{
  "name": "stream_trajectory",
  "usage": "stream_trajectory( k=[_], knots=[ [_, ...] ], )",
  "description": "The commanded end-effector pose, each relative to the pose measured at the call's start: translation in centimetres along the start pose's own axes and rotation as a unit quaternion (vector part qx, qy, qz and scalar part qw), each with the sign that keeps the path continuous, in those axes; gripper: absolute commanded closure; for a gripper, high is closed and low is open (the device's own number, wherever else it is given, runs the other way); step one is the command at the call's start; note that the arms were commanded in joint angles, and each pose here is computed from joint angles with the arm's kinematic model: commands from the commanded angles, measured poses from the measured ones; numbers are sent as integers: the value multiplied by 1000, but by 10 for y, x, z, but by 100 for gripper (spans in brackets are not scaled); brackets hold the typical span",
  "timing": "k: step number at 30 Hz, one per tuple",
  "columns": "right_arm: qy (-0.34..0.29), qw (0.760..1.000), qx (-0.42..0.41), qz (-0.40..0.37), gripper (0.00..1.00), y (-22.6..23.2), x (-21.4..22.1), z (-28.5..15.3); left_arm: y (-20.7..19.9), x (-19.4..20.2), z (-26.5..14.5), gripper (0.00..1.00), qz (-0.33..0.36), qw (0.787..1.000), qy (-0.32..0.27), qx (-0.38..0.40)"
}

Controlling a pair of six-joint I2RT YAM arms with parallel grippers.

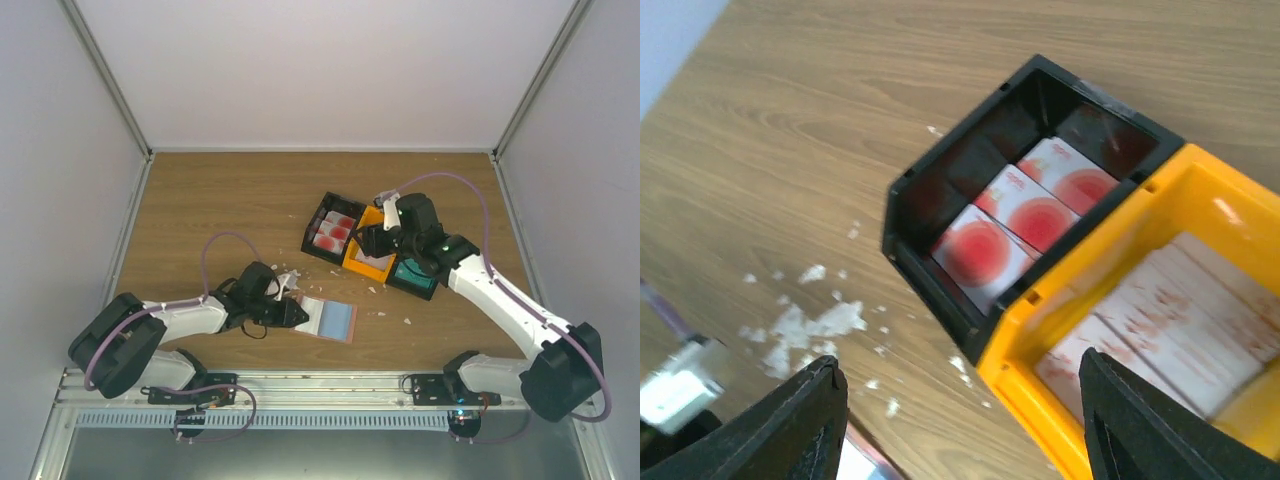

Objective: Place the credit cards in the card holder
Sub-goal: Open the card holder at the center of the board, then pick up the credit card from the storage box.

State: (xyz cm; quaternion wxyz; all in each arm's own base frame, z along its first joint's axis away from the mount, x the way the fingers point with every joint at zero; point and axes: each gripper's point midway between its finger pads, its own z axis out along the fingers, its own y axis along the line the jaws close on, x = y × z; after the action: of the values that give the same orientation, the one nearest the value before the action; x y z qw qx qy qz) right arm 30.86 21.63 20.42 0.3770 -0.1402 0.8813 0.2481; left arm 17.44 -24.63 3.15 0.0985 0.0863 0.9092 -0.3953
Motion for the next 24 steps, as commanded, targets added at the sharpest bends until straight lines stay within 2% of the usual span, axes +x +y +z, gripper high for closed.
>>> stream_trajectory(
  k=[1, 4, 7, 9, 14, 18, 24],
  knots=[
    [82, 992, 69, -72, 36, -31, 25, -10, -18, -14, 0, 70, 31, 999, -10, 16],
    [101, 987, 94, -81, 37, -45, 24, -9, -24, -15, 1, 68, 38, 999, -8, 21],
    [135, 980, 111, -91, 53, -60, 28, -1, -28, -17, 1, 67, 40, 999, -7, 24],
    [150, 975, 136, -94, 56, -75, 27, 4, -30, -19, 2, 67, 40, 999, -7, 26],
    [175, 969, 148, -90, 55, -95, 23, 26, -38, -30, 5, 63, 40, 999, -10, 29],
    [172, 972, 132, -88, 52, -92, 9, 45, -44, -46, 7, 60, 31, 999, -27, 27],
    [151, 979, 95, -97, 45, -76, -15, 57, -55, -82, 10, 60, 16, 997, -73, 19]
  ],
)
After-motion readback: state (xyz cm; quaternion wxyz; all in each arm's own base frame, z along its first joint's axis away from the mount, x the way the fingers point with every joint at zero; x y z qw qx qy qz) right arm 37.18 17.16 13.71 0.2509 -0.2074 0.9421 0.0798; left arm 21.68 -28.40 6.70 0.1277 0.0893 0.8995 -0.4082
